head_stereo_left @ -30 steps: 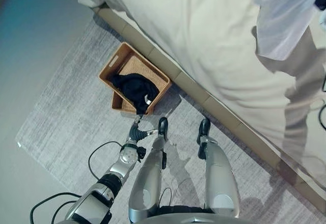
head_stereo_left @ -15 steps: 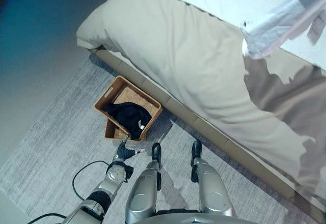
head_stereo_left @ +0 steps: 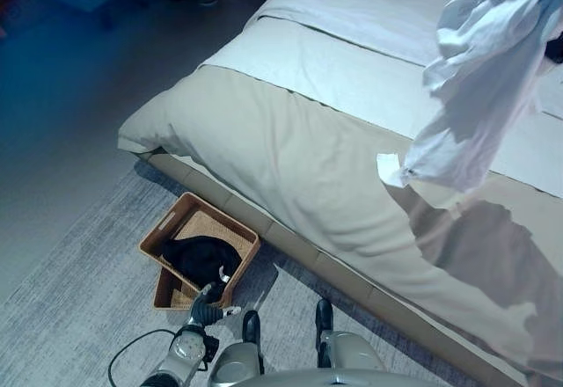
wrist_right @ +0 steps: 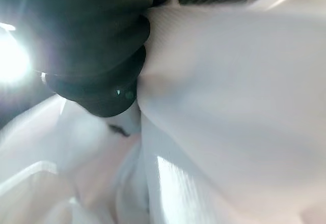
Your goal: Pick up clothes into the bucket
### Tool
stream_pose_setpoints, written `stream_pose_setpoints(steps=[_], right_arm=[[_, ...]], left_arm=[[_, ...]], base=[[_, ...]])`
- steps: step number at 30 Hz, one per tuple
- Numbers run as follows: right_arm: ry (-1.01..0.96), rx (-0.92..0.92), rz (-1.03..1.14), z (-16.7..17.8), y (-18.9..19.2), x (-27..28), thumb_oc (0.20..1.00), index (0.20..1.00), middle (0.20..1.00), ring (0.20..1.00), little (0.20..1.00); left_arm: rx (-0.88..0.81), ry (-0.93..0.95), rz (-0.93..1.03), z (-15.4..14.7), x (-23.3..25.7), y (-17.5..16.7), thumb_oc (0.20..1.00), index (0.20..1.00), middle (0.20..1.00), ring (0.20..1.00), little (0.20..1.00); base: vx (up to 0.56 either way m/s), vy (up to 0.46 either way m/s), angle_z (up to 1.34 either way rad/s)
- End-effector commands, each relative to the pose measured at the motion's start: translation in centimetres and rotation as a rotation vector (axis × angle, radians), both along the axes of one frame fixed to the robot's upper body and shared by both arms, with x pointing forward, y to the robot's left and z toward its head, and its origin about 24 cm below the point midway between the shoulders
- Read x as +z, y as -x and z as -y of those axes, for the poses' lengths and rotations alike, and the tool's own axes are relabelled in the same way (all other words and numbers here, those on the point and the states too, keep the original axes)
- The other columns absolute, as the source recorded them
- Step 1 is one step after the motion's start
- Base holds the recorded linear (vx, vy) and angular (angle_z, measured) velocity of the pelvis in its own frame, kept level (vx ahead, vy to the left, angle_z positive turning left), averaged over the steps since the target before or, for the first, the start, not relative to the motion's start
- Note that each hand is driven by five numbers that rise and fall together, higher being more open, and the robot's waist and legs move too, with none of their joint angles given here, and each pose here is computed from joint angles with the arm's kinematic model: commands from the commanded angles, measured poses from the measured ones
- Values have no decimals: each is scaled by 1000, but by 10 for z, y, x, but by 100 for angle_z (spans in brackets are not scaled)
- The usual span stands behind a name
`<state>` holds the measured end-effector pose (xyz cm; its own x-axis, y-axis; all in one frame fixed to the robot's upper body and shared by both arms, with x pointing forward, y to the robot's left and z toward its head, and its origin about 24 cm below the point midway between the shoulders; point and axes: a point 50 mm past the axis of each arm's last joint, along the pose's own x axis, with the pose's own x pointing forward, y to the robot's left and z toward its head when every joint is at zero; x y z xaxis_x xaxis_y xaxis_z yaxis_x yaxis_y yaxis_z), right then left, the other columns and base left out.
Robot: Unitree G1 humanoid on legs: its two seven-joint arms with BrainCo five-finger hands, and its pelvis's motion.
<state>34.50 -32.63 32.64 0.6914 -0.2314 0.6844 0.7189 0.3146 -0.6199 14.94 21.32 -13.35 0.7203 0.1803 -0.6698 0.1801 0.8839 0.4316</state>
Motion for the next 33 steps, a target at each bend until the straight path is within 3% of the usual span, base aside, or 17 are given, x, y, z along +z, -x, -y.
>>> stream_pose_setpoints(steps=[1, 33], right_arm=[[1, 25, 67, -3, 3, 20, 200, 200, 200, 200, 200], [-57, 16, 60, 2, -1, 18, 200, 200, 200, 200, 200]], left_arm=[[-22, -28, -52, -6, -6, 14, 1000, 1000, 1000, 1000, 1000], [-22, -28, -61, -1, -8, 11, 1000, 1000, 1000, 1000, 1000]], base=[[11, 7, -4], [0, 0, 0]])
